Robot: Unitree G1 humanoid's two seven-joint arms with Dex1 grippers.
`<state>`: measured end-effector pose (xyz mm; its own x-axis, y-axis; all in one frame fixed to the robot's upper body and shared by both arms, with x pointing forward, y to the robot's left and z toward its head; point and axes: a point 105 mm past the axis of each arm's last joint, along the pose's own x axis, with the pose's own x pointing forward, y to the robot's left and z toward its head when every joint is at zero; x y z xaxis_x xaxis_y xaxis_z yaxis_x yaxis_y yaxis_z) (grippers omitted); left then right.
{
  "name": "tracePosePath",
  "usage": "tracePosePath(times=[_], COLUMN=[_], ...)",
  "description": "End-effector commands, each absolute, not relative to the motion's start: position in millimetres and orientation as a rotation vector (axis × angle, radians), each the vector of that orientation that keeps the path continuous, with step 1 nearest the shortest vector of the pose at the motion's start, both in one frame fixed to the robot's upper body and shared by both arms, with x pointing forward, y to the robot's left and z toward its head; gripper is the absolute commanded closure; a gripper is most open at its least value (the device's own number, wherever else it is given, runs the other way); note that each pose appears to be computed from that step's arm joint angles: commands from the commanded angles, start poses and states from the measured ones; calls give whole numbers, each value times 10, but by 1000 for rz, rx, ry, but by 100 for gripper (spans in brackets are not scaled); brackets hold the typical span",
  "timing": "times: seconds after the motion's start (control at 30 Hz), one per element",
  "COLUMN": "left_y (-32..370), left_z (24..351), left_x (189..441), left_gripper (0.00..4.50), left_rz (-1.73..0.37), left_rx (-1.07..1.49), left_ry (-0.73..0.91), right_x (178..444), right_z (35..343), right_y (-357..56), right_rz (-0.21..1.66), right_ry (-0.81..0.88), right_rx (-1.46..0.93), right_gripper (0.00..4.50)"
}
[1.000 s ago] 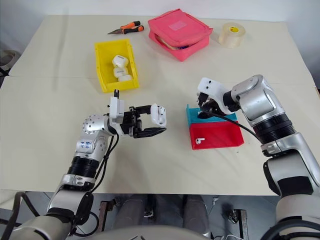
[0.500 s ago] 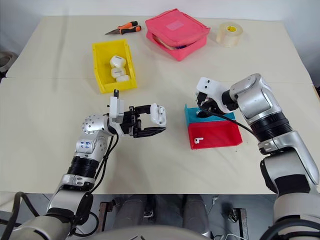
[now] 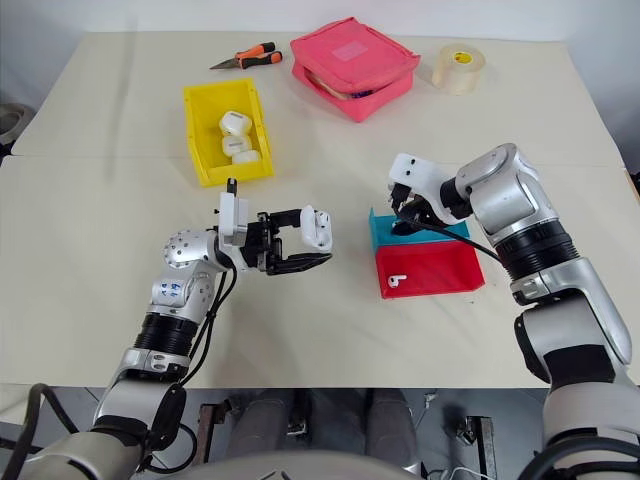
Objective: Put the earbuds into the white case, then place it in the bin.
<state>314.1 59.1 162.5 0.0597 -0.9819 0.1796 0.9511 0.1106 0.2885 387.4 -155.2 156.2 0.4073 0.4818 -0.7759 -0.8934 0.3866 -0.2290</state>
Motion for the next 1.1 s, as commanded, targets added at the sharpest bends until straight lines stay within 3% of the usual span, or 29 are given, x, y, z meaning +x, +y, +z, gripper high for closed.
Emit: tracePosePath(times=[0.03, 0.1, 0.17, 0.3, 0.47, 0.63, 0.8, 1.1], left_y=[588, 587, 585, 578, 545, 480, 393, 254], left_z=[1703, 1702, 1702, 1701, 1671, 1640, 1621, 1655], left_x=[3101, 3099, 3099, 3100, 3069, 3036, 3022, 2986], left_gripper=[172, 172, 172, 172, 172, 172, 172, 172], left_rz=[-1470, -1470, -1471, -1473, -1513, -1574, -1644, -1754], left_rx=[114, 114, 113, 113, 108, 87, 70, 81], left_ry=[-410, -410, -411, -411, -394, -374, -346, -340], right_x=[3898, 3889, 3874, 3852, 3767, 3421, 3037, 2459], right_z=[1677, 1678, 1694, 1795, 2116, 2352, 2425, 2435], right_y=[-1528, -1516, -1502, -1488, -1461, -1444, -1409, -1135], right_rz=[969, 974, 982, 976, 941, 978, 1002, 1076], right_ry=[646, 644, 634, 589, 384, 125, -27, -111], right_rx=[-732, -730, -729, -712, -584, -336, -182, 129], right_gripper=[302, 333, 395, 395, 395, 395, 395, 395])
